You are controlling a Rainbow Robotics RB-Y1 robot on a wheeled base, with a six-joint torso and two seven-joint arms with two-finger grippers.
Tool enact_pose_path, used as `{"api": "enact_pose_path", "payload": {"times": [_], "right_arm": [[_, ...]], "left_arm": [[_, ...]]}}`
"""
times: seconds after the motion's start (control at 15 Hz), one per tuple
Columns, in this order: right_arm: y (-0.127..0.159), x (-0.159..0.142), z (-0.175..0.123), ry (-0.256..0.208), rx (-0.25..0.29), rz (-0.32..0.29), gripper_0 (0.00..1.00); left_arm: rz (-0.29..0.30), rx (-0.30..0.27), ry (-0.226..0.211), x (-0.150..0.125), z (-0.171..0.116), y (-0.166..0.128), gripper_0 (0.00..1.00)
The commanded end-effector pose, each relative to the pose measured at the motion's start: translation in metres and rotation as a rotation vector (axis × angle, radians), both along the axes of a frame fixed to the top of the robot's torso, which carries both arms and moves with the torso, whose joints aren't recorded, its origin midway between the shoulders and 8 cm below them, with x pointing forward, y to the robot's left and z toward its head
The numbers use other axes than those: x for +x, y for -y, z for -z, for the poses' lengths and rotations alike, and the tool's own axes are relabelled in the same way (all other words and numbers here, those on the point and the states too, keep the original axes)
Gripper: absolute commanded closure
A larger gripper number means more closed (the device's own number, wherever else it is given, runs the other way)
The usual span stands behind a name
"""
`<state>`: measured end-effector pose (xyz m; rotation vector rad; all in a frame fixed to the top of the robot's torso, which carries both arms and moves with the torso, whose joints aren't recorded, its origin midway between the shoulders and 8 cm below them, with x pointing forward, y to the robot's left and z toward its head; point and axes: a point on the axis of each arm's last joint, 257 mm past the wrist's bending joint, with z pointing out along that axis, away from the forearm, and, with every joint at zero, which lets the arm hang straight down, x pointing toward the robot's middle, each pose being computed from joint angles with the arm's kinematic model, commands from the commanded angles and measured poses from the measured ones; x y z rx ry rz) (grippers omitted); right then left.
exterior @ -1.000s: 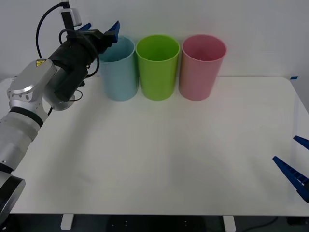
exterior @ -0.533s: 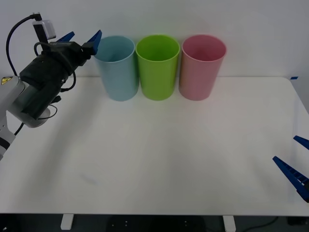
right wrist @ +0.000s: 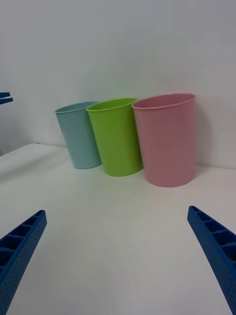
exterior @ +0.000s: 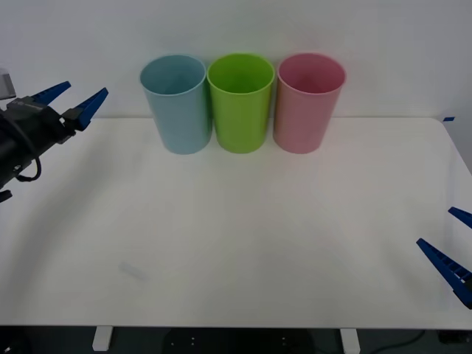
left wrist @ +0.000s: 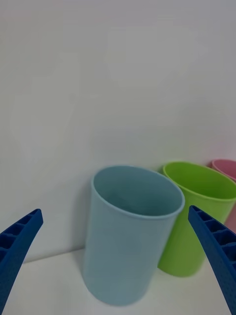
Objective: Grasp the object on the table and drop it into the matching bin: aluminum can to the light blue bin, PET bottle to the pink bin.
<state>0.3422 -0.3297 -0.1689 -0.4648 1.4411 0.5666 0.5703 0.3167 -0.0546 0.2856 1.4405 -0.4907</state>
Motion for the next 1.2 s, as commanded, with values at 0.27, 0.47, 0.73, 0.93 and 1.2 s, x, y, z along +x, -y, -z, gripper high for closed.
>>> {"api": "enact_pose_path", "payload": {"times": [0.27, 0.47, 0.73, 0.93, 1.2], "right_arm": [[0.0, 0.0, 0.0, 0.0, 0.0, 0.0, 0.0], [0.0, 0.0, 0.0, 0.0, 0.0, 0.0, 0.0], [0.0, 0.0, 0.0, 0.0, 0.0, 0.0, 0.0], [0.0, 0.0, 0.0, 0.0, 0.0, 0.0, 0.0], [0.0, 0.0, 0.0, 0.0, 0.0, 0.0, 0.0]], "left_arm": [[0.039, 0.161, -0.024, -0.07, 0.035, -0.062, 0.0], [0.057, 0.228, -0.044, -0.103, 0.047, -0.086, 0.0], [0.085, 0.281, -0.091, -0.144, 0.066, -0.107, 0.0], [0.11, 0.286, -0.125, -0.171, 0.078, -0.115, 0.0], [0.109, 0.257, -0.155, -0.194, 0.09, -0.122, 0.0]]}}
